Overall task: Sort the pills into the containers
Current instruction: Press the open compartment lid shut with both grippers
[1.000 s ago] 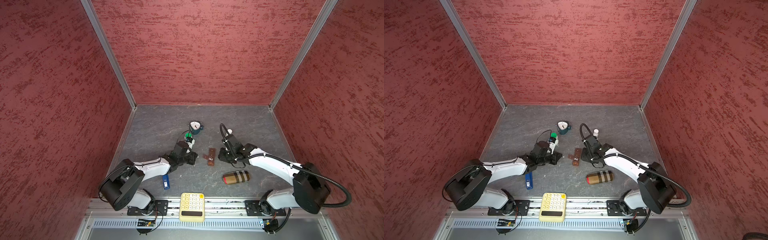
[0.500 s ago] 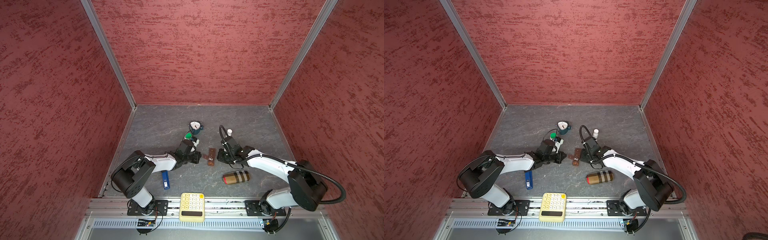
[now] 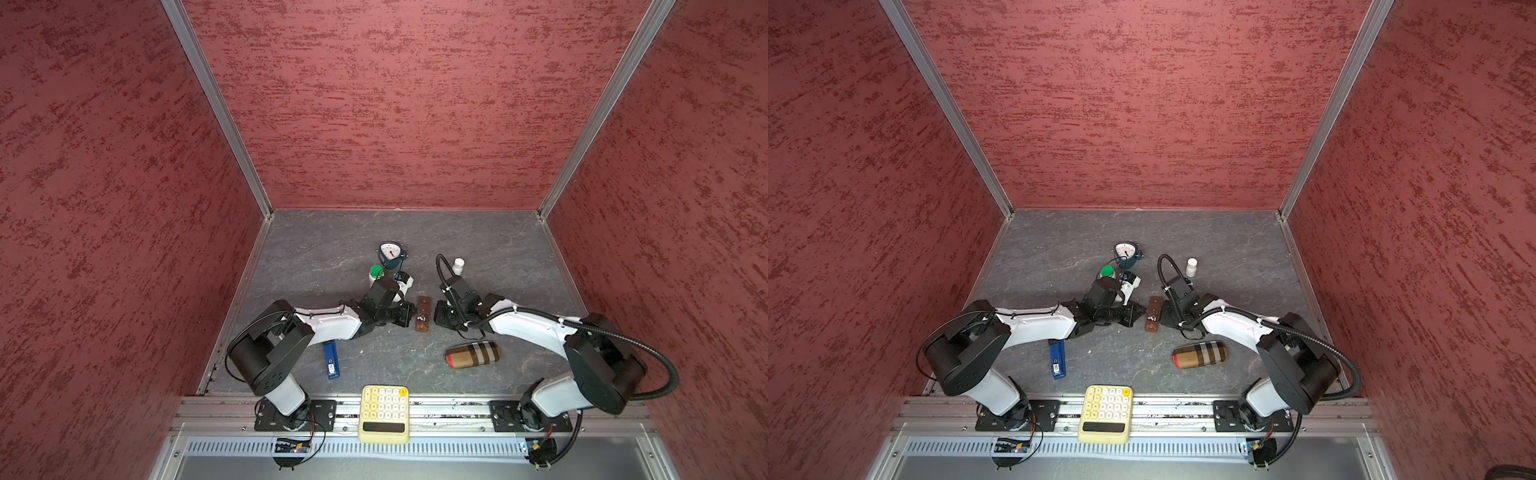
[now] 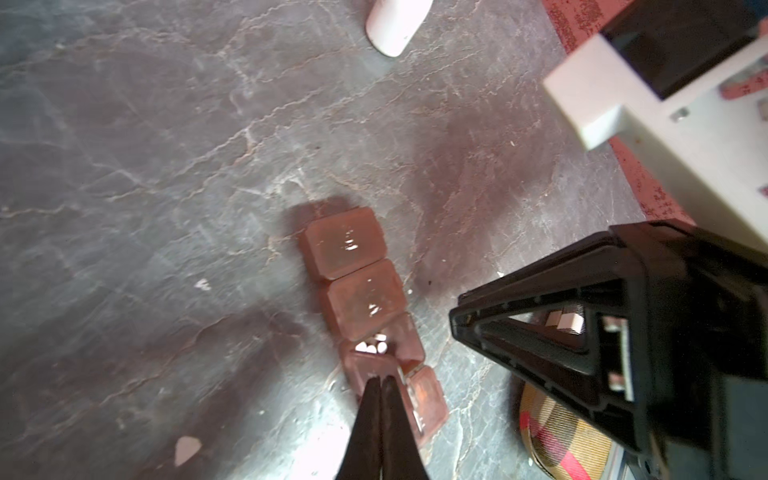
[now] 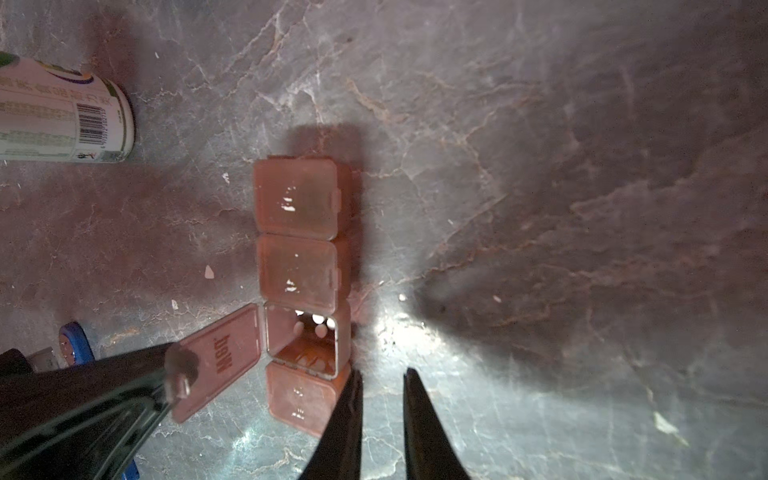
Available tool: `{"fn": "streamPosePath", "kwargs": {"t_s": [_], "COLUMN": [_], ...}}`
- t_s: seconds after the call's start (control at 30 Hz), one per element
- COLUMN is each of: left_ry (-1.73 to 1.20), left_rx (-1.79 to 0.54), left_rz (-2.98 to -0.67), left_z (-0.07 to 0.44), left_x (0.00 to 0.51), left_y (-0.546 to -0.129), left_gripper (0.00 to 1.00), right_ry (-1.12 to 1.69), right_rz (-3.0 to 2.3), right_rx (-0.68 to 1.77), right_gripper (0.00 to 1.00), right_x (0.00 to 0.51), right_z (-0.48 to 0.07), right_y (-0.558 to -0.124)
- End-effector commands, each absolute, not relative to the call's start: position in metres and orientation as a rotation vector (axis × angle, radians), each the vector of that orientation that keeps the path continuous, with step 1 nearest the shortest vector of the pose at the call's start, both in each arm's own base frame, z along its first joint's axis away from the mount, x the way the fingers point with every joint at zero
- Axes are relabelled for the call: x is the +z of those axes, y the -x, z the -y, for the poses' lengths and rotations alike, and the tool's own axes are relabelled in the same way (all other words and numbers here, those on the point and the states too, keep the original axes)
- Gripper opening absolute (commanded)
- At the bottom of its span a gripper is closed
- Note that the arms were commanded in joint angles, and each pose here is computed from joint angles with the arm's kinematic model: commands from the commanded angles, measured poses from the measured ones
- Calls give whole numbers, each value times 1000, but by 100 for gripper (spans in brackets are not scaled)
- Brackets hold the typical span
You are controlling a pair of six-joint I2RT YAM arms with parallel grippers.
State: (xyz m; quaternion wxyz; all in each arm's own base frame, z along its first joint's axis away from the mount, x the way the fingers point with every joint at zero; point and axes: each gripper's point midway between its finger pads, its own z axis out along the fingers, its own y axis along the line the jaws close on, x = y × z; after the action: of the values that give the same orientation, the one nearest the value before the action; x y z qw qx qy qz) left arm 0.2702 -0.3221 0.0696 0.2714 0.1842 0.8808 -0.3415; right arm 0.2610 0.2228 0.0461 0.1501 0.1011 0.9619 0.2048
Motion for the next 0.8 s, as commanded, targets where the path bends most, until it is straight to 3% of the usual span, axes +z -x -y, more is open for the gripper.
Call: {"fn": "streamPosePath", "kwargs": {"t_s": [0.0, 0.2, 0.37, 0.77], "left_ry": [-530, -537, -536, -538], "left_rx": [-913, -910, -903, -902], "left_rz": [-2400, -2419, -2433, -2477], "left_z": [327, 332, 332, 334], "left_x": [60, 54, 48, 39], "left_y": [-266, -266, -268, -267], "left_gripper": [4, 13, 14, 17], "right_ry": [-297, -300, -262, -225], "right_rz": [-2714, -2649, -2611, -2692], "right_rx": [589, 614, 697, 721], "right_gripper": [22, 31, 38, 43], "right_x": [58, 83, 96, 64], "right_z": [-222, -219, -227, -236], "right_y": [-270, -274, -275, -277]}}
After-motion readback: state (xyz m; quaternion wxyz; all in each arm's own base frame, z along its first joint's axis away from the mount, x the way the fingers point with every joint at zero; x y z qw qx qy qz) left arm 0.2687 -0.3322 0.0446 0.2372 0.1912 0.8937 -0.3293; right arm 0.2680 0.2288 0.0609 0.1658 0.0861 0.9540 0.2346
